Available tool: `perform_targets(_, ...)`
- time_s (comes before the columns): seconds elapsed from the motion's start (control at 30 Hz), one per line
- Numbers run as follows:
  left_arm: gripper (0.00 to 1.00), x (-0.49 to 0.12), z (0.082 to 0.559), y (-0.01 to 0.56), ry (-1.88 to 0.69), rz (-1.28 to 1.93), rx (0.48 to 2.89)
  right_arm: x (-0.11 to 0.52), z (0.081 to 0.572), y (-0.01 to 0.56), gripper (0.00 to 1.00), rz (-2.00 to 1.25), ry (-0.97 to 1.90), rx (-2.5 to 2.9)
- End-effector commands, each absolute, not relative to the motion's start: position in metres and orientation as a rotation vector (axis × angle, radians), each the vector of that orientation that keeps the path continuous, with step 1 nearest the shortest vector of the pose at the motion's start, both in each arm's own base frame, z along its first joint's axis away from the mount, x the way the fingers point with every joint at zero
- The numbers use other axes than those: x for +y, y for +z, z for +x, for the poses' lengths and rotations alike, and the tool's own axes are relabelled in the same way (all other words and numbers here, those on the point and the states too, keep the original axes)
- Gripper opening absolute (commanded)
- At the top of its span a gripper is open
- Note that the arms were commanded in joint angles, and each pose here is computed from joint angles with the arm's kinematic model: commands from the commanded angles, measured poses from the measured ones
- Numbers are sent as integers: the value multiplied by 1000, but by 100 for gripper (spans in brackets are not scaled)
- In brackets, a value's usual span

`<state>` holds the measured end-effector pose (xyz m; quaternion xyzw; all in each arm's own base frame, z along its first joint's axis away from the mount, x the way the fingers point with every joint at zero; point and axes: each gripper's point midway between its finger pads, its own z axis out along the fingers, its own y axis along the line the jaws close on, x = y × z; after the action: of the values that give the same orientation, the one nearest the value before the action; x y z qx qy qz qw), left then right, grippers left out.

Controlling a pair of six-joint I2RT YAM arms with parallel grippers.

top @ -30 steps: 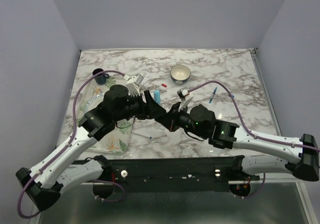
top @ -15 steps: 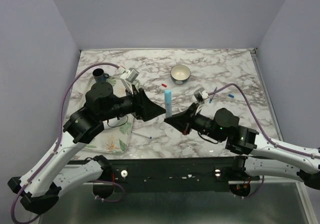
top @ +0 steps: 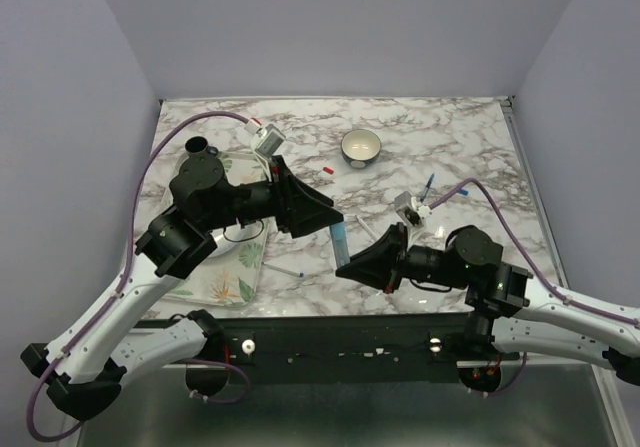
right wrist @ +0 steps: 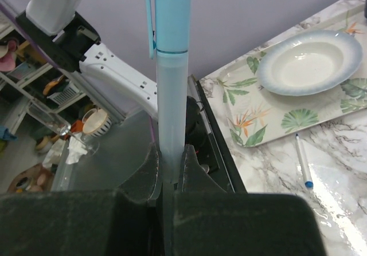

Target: Insert the pens into the pen caps

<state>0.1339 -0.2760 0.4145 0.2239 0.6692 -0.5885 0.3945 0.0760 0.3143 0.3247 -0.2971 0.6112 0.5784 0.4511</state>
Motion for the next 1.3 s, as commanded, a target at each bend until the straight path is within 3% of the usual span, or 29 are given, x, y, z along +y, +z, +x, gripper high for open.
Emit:
perform_targets(0.0,68,-280,120,418,-1575,640,1643,314,60,329,1,-794,1507,1444)
perform_targets(0.17,61,-279,119,419,-1595,621,1614,317,62,329,1,-785,1513,1452)
perform_targets(0.37,41,-282,113,410,-1650,639,1632,319,63,334,1,-771,1526,1433)
perform_targets(0.57,1,-284,108,395,-1744,574,1692,322,69,351,1,-733,1522,1390)
perform_targets(0.77,0,-289,106,357,-1779,533,1866,317,88,390,1,-652,1432,1359)
perform_targets(1.07,0,-285,87,350,-1923,525,1807,291,99,477,1,-530,1376,1194)
perform_targets(1.27,0,-285,82,336,-1958,481,1823,294,105,496,1,-556,1316,1158)
